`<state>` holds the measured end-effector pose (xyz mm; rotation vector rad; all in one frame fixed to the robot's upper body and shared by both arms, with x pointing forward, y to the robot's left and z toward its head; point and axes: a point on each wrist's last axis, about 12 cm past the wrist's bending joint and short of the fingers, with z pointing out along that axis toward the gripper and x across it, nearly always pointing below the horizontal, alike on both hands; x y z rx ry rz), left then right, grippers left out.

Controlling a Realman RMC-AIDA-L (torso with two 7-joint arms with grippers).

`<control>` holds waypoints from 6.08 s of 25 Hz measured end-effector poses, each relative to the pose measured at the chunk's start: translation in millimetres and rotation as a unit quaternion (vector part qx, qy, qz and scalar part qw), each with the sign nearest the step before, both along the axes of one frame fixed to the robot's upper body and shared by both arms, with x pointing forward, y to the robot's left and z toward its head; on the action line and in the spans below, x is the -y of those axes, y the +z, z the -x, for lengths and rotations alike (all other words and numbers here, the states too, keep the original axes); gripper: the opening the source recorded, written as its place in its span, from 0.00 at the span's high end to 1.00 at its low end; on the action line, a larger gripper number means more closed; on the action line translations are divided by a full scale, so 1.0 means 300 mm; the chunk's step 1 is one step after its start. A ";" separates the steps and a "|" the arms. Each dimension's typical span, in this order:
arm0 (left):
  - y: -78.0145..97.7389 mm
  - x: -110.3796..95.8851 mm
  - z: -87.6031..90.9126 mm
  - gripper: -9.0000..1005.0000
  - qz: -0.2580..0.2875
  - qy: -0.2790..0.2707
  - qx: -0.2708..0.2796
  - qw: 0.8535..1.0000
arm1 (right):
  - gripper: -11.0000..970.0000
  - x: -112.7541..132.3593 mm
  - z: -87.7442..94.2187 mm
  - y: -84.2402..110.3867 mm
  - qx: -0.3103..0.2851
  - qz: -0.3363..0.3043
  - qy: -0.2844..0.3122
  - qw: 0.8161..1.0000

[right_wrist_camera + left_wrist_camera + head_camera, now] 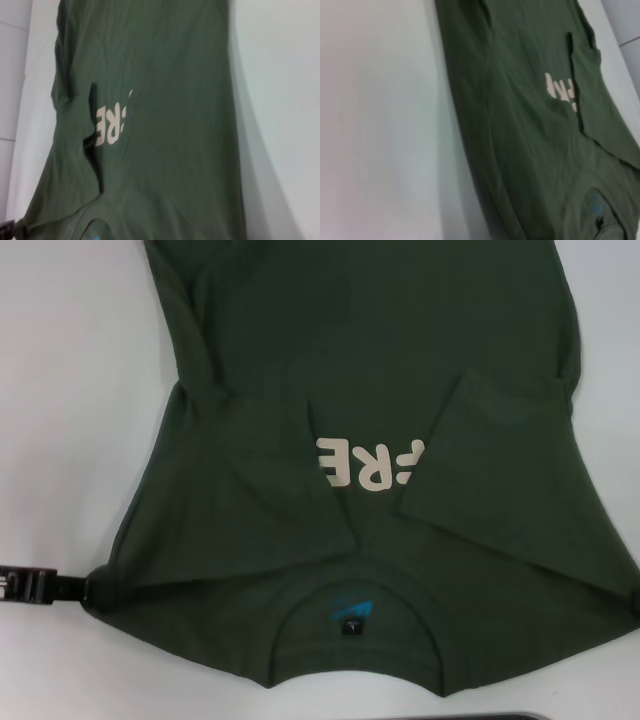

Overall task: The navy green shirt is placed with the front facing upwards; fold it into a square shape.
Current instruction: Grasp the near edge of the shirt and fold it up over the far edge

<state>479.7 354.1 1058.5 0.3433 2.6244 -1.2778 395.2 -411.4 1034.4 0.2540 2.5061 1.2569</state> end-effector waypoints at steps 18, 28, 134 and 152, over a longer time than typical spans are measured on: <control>-0.018 0.002 0.046 0.93 0.009 -0.012 -0.015 1.000 | 0.94 0.017 0.018 0.005 0.015 0.000 -0.004 1.000; -0.015 -0.002 0.051 0.93 0.006 -0.020 -0.017 1.000 | 0.94 0.026 0.040 0.008 0.021 -0.005 -0.014 1.000; 0.266 0.359 -0.615 0.83 -0.007 0.153 0.299 0.942 | 0.94 -0.294 -0.840 0.302 0.249 0.161 -0.036 0.954; 0.233 0.377 -0.614 0.81 -0.023 0.169 0.302 0.938 | 0.90 -0.327 -0.863 0.280 0.246 0.180 -0.048 0.951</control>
